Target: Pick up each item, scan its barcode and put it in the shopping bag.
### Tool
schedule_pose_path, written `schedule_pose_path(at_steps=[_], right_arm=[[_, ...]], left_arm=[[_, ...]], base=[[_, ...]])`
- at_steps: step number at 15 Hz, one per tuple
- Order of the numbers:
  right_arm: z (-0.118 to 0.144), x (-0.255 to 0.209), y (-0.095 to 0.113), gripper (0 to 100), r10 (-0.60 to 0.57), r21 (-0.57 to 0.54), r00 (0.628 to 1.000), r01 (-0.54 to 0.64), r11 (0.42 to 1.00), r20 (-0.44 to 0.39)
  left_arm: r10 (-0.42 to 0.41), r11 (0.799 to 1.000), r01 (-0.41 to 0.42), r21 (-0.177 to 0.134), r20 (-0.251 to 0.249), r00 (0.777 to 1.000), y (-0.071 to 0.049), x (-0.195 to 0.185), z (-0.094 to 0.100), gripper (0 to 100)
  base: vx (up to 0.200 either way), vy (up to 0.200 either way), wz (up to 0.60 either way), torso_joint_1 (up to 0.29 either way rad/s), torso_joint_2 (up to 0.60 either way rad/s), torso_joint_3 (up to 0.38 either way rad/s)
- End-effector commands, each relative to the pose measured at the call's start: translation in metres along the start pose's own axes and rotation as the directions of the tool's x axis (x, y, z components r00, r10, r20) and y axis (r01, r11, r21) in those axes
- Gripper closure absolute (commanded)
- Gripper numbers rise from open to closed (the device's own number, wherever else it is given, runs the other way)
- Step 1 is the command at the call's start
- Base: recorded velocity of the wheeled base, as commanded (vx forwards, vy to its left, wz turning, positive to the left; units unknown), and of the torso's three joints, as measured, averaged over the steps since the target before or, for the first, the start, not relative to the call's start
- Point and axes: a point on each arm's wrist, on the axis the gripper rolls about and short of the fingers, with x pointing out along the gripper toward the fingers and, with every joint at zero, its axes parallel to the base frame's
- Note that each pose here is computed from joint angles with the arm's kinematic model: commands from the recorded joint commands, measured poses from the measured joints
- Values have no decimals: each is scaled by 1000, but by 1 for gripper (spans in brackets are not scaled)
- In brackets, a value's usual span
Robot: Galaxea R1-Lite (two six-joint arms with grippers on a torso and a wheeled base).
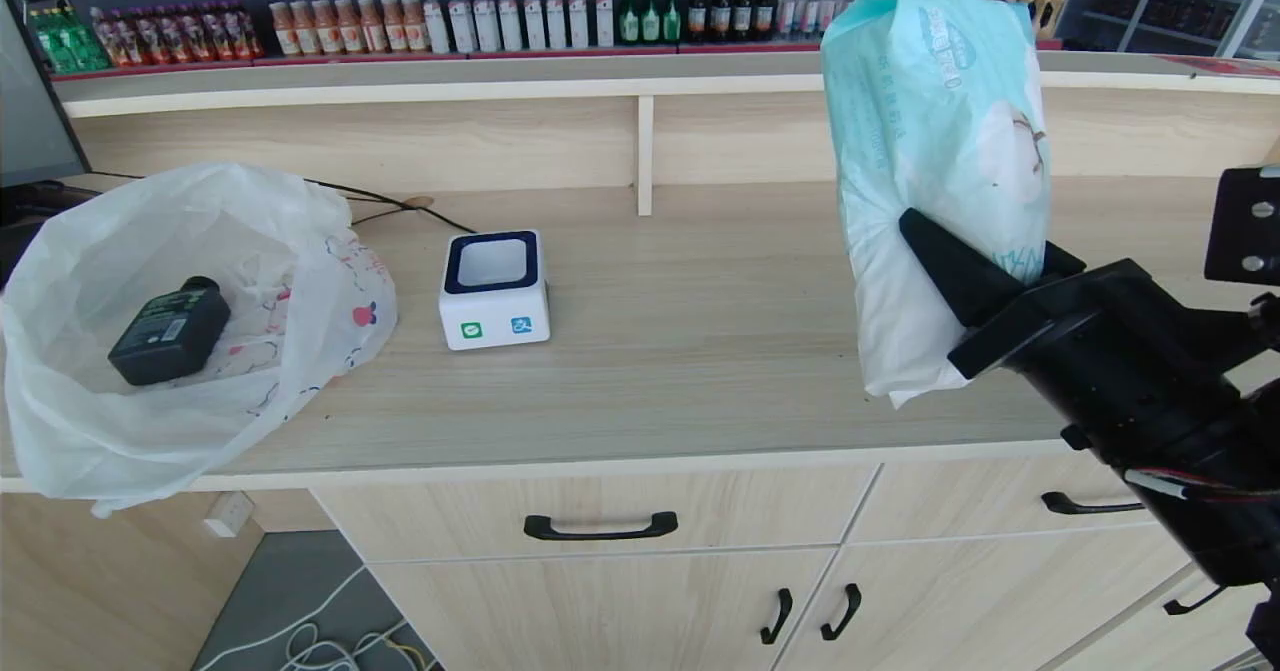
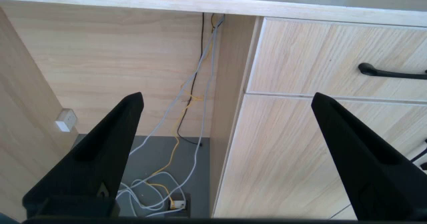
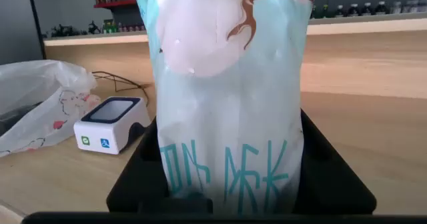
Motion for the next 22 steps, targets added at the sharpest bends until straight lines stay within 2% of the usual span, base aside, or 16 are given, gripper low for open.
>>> schedule_pose_path(at_steps=[1, 4, 7, 9, 11, 22], right_arm=[[9, -3, 4, 100, 11, 13, 1000, -12, 1000, 27], [23, 15, 5, 100, 6, 19, 993, -8, 1000, 114], [25, 17, 5, 100, 5, 14, 992, -7, 1000, 123], [27, 20, -6, 100, -35, -2, 990, 36, 999, 136], [22, 23, -6, 100, -35, -5, 992, 35, 999, 124], [16, 27, 0, 100, -15, 9, 994, 14, 1000, 110]], left_arm=[[1, 1000, -1, -1, 0, 1000, 0, 0, 0, 0], [-1, 1000, 1, 10, -1, 1000, 0, 0, 0, 0], [-1, 1000, 1, 5, 0, 1000, 0, 0, 0, 0], [1, 1000, -1, -1, 0, 1000, 0, 0, 0, 0], [-1, 1000, 1, -1, 0, 1000, 0, 0, 0, 0], [1, 1000, -1, -7, -1, 1000, 0, 0, 0, 0]], base=[[0, 0, 0, 0, 0, 0], [0, 0, 0, 0, 0, 0], [0, 0, 0, 0, 0, 0], [0, 0, 0, 0, 0, 0], [0, 0, 0, 0, 0, 0], [0, 200, 0, 6, 4, 2]])
